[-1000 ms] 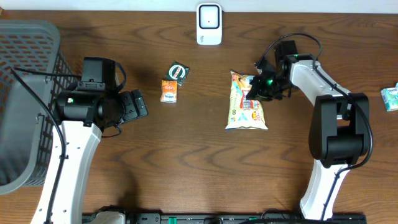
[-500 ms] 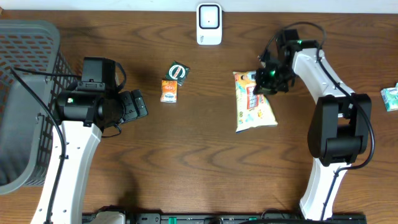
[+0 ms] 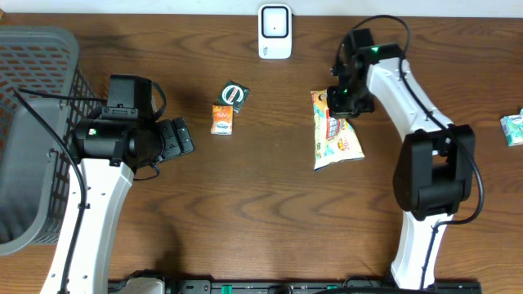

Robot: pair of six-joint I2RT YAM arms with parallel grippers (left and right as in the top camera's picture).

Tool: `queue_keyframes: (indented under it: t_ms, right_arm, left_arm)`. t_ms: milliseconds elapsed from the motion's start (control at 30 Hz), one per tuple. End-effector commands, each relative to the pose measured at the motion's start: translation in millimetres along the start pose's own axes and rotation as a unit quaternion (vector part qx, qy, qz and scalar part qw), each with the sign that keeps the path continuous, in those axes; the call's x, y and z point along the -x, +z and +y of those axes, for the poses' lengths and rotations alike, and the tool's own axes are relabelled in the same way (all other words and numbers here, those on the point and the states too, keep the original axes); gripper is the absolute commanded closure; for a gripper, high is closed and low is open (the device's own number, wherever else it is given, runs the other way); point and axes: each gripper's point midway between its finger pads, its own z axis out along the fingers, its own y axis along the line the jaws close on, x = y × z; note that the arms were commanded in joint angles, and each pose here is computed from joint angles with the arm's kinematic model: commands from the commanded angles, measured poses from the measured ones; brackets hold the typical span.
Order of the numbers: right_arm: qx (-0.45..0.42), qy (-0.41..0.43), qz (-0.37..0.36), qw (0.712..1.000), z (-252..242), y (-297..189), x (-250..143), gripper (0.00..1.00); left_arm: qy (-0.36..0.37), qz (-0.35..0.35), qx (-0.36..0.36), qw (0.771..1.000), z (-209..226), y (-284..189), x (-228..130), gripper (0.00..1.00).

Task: Scan the item barcode

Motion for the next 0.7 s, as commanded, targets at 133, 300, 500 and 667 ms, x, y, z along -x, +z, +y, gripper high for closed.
queue_keyframes:
  t_ms: [133,300,500,667]
  right_arm:
    - [-0.13,-0.011,-0.056,0.99,-3.2,-21.6,12.1,0.99]
    - [-0.18,-0.021,-0.104,0.978,-5.8,-52.3,19.5,0.99]
    - [-0.247,-0.026,-0.148,0.957,-14.7,-88.1,22.0,0.99]
    - [-0.315,-0.034,-0.169,0.933,-22.9,-102.5,24.5,0.99]
  left_arm:
    - [-0.002,0.001,0.003,1.0,2.3,-0.2,-0.3,0.02]
    - [-0.002,0.001,0.003,1.0,2.3,-0.2,-0.3,0.02]
    - [-0.002,0.001,0.003,1.0,2.3,-0.2,-0.3,0.02]
    - [-0.002,0.001,0.003,1.0,2.3,-0.2,-0.3,0.02]
